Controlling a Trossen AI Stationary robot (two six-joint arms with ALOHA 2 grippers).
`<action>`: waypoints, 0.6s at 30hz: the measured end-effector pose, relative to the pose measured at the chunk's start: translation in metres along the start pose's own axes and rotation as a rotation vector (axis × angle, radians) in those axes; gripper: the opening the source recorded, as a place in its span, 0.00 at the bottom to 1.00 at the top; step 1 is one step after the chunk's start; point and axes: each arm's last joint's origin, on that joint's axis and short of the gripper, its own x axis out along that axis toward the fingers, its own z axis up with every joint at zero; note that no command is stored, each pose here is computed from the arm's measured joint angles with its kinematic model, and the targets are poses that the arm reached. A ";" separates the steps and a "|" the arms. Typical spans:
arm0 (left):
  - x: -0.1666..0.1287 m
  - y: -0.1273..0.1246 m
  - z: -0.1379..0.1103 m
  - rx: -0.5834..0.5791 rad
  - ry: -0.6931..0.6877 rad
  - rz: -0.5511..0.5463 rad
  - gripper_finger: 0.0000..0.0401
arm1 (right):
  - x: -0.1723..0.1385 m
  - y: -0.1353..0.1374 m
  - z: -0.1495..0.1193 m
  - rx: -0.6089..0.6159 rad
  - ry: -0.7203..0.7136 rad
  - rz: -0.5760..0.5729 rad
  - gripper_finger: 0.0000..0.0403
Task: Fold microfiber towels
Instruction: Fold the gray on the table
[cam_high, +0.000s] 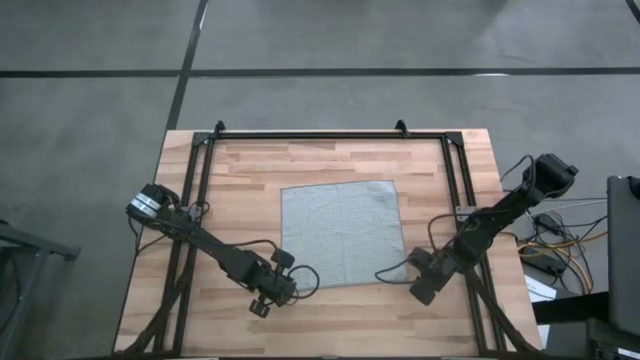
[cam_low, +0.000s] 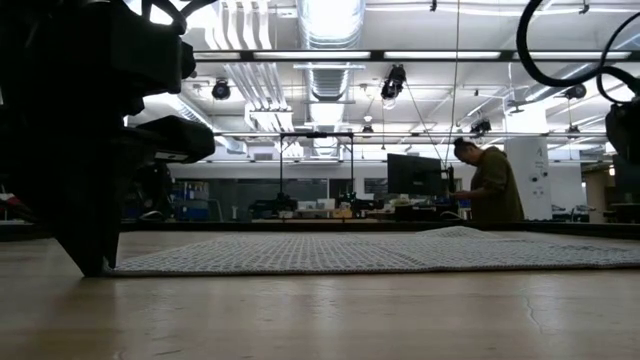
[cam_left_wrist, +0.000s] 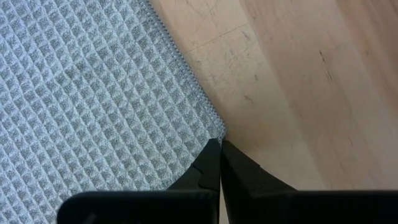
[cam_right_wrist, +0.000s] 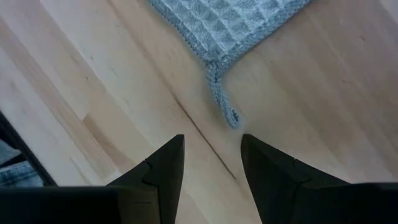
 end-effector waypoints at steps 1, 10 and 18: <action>0.000 0.000 0.000 -0.004 0.000 0.000 0.01 | 0.001 0.001 0.000 -0.001 -0.001 -0.006 0.39; 0.000 0.000 0.000 -0.016 0.000 0.000 0.01 | -0.004 0.011 0.002 -0.102 -0.042 -0.042 0.39; 0.000 0.000 0.000 -0.017 0.000 0.000 0.01 | -0.004 0.011 0.006 -0.097 -0.110 -0.073 0.39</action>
